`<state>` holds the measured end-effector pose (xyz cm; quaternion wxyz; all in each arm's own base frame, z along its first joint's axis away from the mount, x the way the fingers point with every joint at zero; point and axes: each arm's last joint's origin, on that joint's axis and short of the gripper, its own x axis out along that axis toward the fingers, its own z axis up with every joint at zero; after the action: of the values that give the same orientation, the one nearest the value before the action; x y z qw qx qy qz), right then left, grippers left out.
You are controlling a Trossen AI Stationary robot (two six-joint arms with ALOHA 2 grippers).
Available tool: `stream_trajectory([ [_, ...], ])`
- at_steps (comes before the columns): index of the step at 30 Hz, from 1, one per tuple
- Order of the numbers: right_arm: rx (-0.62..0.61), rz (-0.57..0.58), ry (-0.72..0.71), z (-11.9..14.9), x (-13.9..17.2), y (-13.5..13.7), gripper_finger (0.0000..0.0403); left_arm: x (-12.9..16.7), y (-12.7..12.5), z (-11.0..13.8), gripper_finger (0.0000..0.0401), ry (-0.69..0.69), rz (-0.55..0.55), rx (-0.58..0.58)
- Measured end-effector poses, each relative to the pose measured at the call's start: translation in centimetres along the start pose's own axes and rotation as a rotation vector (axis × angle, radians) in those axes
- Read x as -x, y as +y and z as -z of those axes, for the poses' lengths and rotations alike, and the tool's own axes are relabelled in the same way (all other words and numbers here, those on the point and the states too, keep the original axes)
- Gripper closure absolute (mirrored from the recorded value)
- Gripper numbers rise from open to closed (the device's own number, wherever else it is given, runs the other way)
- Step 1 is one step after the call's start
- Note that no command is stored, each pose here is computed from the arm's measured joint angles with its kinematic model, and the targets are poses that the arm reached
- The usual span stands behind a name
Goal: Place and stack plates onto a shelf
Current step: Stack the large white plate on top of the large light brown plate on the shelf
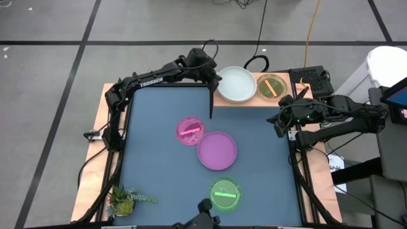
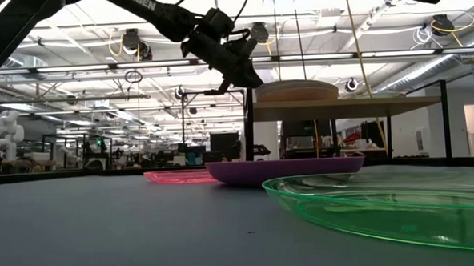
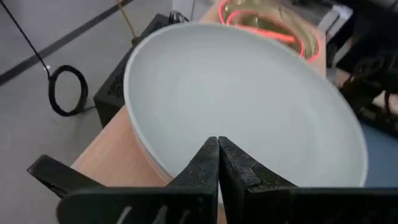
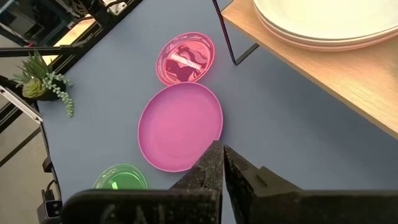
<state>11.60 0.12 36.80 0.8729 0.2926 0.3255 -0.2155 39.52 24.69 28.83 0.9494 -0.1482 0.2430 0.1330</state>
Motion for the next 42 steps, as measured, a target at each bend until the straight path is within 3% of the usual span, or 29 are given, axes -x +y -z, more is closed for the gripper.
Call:
stream_trajectory([
  [5,0.0,0.0,0.0,0.0,0.0,0.0,0.0403,0.0,0.0,-0.1,0.04,-0.012,0.001,-0.058],
  [15,0.009,0.003,-0.001,0.0,0.0,0.0,0.0403,0.6,1.7,-0.1,0.04,-0.007,-0.035,-0.031],
  [28,0.026,0.007,-0.005,0.0,0.0,0.0,0.0403,0.2,2.1,1.1,0.04,0.036,-0.037,-0.013],
  [37,0.012,0.008,-0.006,0.0,0.0,0.0,0.0403,0.2,2.0,0.6,0.04,-0.02,-0.03,0.002],
  [42,0.016,0.064,-0.039,0.1,-0.5,-0.2,0.0403,0.2,1.9,0.4,0.04,-0.033,-0.028,0.007],
])
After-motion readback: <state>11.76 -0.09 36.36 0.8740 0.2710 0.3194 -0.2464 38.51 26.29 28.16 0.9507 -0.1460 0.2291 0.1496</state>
